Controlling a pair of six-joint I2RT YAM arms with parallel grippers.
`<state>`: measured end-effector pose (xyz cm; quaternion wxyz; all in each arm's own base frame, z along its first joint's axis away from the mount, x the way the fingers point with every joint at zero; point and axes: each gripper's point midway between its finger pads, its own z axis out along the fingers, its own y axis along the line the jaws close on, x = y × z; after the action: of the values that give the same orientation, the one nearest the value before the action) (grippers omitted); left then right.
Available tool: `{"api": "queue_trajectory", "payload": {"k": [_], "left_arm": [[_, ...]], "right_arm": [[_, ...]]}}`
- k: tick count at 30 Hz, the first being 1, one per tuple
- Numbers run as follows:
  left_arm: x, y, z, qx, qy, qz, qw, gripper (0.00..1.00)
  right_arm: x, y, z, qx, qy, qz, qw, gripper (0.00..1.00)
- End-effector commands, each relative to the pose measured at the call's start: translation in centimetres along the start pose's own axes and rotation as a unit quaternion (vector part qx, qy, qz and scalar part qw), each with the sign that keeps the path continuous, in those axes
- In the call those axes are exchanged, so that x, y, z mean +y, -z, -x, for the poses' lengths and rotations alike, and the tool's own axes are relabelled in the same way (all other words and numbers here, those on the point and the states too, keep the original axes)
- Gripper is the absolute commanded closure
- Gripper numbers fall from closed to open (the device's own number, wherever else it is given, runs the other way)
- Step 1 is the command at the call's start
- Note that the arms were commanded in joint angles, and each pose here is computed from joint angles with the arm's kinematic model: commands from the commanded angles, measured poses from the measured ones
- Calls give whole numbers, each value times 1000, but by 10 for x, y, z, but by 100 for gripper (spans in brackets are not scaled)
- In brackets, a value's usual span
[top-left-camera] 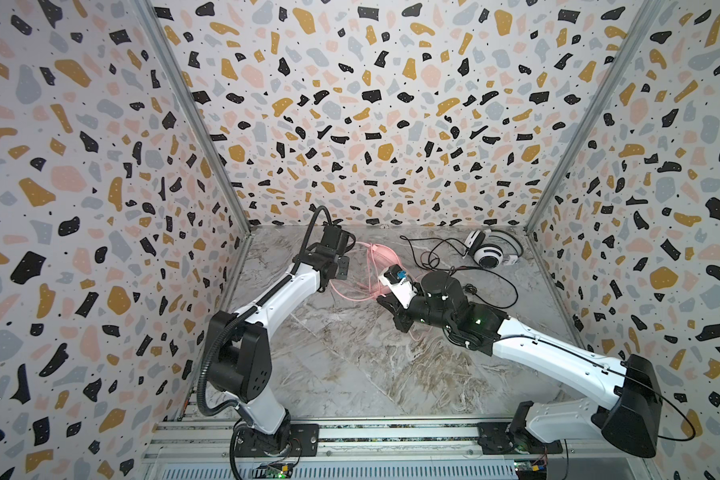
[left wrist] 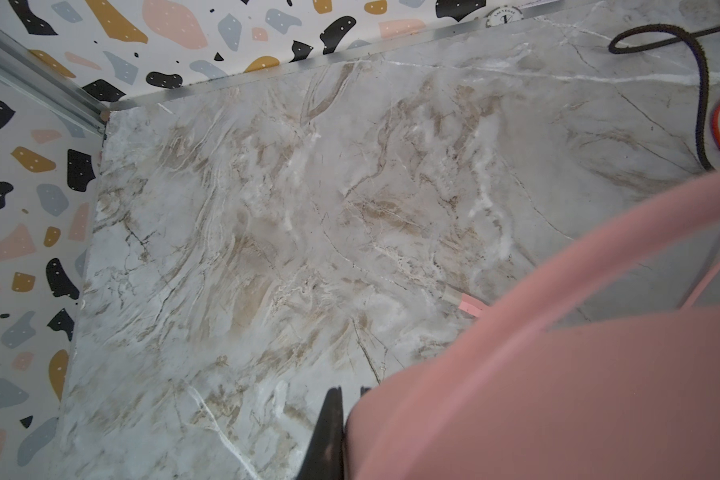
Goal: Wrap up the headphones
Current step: 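Swing the right gripper with the cable up around the held headset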
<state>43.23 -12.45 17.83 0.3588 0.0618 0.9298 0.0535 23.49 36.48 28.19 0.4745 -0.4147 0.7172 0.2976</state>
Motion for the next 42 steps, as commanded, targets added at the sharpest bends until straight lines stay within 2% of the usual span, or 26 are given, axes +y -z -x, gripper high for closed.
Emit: {"api": "queue_trajectory", "payload": {"k": [1, 7, 11, 17, 23, 26, 30, 32, 34, 39, 42], "left_arm": [[-4, 21, 34, -63, 10, -10, 998, 100], [-24, 30, 33, -69, -23, -19, 997, 100], [-41, 33, 33, -66, -34, -54, 996, 100], [-52, 43, 34, -79, -52, -80, 992, 100], [-30, 48, 37, -86, -51, -13, 995, 100], [-34, 49, 37, -85, -51, -24, 995, 100], [-24, 46, 35, -81, -49, 8, 995, 100], [-27, 44, 34, -75, -51, 2, 996, 100], [-29, 43, 33, -75, -52, -5, 996, 100], [-31, 41, 32, -72, -56, -7, 996, 100], [-30, 42, 33, -76, -57, -6, 995, 100]], "right_arm": [[7, 16, 54, -64, 6, 9, 998, 100], [-6, 26, 72, -77, 10, -27, 997, 100], [-27, 32, 75, -69, -6, -78, 995, 100], [-79, 57, 80, -73, -22, -169, 983, 100], [-121, 91, 70, -37, 12, -288, 957, 100], [-131, 108, 65, -36, 25, -328, 944, 100], [-148, 131, 63, -28, 46, -394, 918, 100], [-156, 140, 63, -23, 51, -420, 906, 100], [-161, 148, 65, -27, 53, -440, 896, 99], [-175, 165, 79, -47, 70, -510, 856, 96], [-176, 170, 91, -80, 81, -522, 845, 94]]}}
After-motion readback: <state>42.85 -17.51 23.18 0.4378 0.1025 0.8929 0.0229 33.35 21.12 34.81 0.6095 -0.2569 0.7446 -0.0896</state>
